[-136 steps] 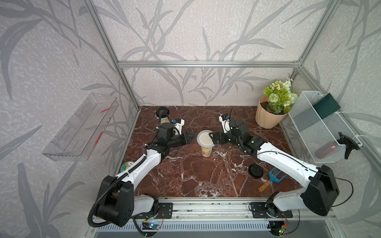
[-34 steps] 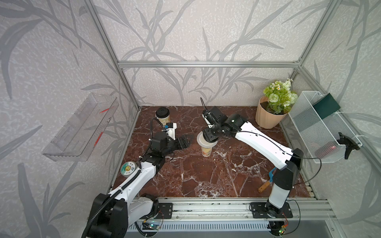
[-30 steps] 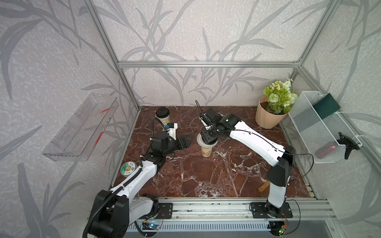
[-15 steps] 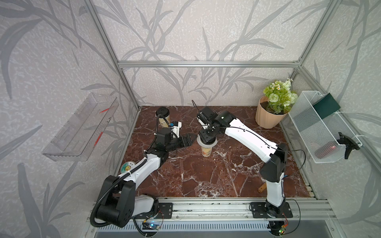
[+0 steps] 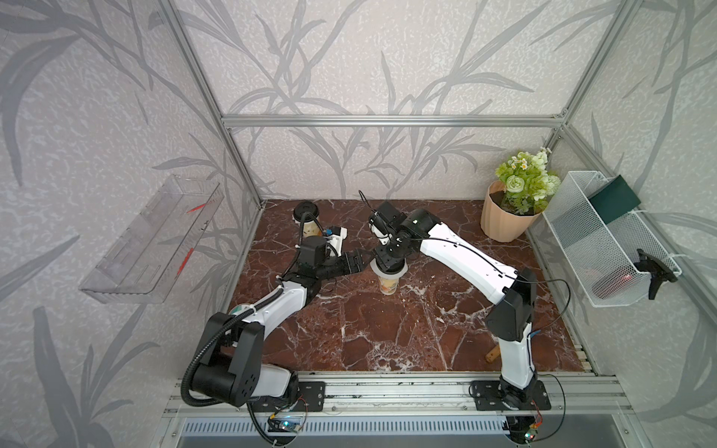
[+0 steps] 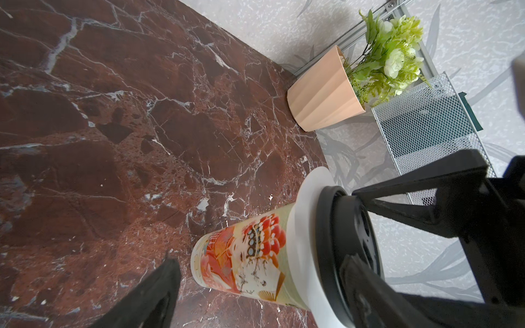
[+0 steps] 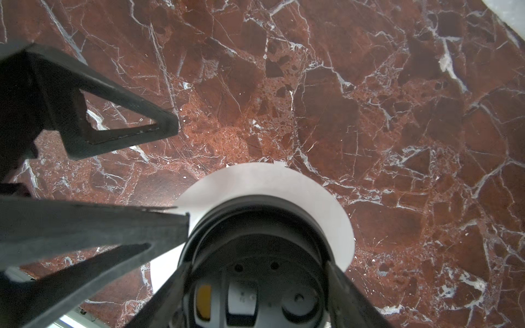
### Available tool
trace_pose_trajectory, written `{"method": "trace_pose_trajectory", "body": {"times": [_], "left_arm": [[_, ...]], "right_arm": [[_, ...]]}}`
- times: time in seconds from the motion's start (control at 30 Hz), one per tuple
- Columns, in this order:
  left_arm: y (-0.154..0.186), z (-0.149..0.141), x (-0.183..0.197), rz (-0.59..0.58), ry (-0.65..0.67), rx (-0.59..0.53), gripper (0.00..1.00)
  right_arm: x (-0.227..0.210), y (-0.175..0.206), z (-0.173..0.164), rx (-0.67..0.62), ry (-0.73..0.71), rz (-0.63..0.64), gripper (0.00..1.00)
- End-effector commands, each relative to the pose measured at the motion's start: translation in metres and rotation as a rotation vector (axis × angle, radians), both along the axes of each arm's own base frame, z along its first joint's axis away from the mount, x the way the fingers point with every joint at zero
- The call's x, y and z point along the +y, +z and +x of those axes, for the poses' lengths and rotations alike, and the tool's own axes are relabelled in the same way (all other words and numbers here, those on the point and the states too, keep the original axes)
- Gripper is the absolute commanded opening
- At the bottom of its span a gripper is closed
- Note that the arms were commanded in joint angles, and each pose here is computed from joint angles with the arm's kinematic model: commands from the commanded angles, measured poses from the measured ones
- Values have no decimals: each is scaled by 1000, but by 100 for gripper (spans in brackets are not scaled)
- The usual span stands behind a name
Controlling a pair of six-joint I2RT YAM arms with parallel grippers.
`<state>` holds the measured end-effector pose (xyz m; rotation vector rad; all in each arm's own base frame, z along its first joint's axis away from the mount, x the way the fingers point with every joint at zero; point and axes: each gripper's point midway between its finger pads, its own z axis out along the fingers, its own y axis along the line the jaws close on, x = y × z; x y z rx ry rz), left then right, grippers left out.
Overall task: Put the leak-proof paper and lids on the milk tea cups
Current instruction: Secure the cup lid on the cup.
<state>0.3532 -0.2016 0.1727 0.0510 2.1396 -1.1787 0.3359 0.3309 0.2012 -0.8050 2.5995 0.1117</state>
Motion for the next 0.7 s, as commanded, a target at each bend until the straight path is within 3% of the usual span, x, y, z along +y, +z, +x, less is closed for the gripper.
{"method": "trace_pose_trajectory", "body": {"times": [0.0,0.43,0.67], "left_arm": [[22,7,-5,-25,-28,-67,91],[24,12,-9,-11,-53,-79,90],[3,15,-20,13,-109,-33,88]], "right_arm": [[0,-10,-2,25,9,-23,62],[-5,-45,-10,94,5,-37,63],[-12,-60,-13,110,-8,-11,63]]}}
